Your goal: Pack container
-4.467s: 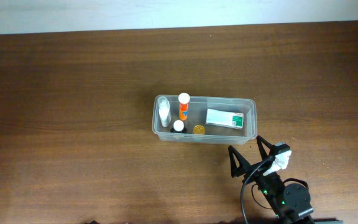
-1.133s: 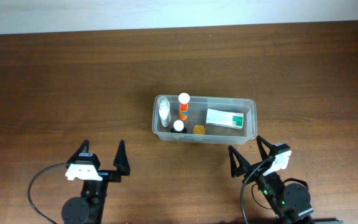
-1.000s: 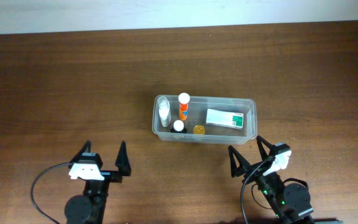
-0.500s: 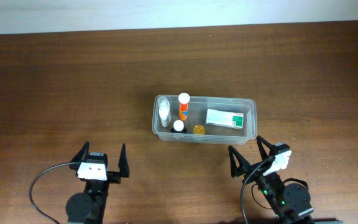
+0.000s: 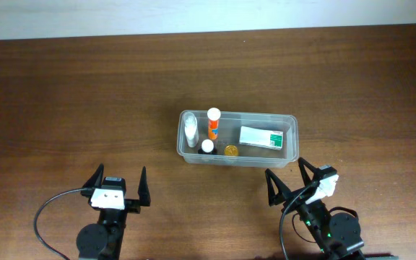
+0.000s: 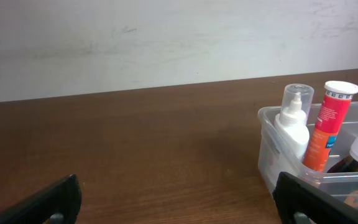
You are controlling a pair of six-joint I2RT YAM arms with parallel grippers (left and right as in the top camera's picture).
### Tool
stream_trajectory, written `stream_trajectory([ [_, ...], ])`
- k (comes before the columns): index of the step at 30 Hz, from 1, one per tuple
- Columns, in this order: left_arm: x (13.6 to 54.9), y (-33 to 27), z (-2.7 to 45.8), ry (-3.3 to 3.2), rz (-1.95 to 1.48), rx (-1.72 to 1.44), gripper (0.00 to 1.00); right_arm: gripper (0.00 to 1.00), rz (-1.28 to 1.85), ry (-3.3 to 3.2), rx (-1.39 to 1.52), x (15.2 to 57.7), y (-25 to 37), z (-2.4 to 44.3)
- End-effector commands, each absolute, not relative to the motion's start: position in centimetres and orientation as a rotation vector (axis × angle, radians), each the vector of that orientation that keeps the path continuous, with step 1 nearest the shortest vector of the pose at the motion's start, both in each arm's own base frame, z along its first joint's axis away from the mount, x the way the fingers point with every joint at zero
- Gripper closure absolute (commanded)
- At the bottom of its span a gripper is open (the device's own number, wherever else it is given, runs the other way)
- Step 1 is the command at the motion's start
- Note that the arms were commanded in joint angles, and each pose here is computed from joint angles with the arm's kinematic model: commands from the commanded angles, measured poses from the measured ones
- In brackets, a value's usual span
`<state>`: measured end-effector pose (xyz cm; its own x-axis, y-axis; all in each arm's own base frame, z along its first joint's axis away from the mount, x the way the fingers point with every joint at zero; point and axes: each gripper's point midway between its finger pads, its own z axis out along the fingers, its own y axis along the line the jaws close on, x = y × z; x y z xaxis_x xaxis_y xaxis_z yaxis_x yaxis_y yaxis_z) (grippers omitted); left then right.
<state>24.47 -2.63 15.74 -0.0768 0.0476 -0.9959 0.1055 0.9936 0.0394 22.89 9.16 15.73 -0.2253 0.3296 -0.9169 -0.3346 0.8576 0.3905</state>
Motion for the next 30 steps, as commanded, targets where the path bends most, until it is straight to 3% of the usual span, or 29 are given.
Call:
stream_trajectory([
  [1,24.4,-2.7,15.6,1.644,-0.039,0.138,0.01,0.02,0.603,1.698,0.008,23.0,9.0,15.3],
  [9,24.4,-2.7,15.6,1.644,-0.039,0.138,0.0,0.02,0.576,1.672,0.042,23.3,8.0,15.8],
  [22,24.4,-2.7,15.6,1.644,-0.039,0.138,0.01,0.02,0.263,1.603,0.377,24.5,-2.0,15.8],
  [27,24.4,-2.7,15.6,1.644,-0.039,0.138,0.0,0.02,0.258,1.605,0.378,24.5,-2.0,15.8],
  [30,24.4,-2.7,15.6,1.644,-0.039,0.138,0.01,0.02,0.155,1.63,0.195,24.5,-1.3,15.8],
])
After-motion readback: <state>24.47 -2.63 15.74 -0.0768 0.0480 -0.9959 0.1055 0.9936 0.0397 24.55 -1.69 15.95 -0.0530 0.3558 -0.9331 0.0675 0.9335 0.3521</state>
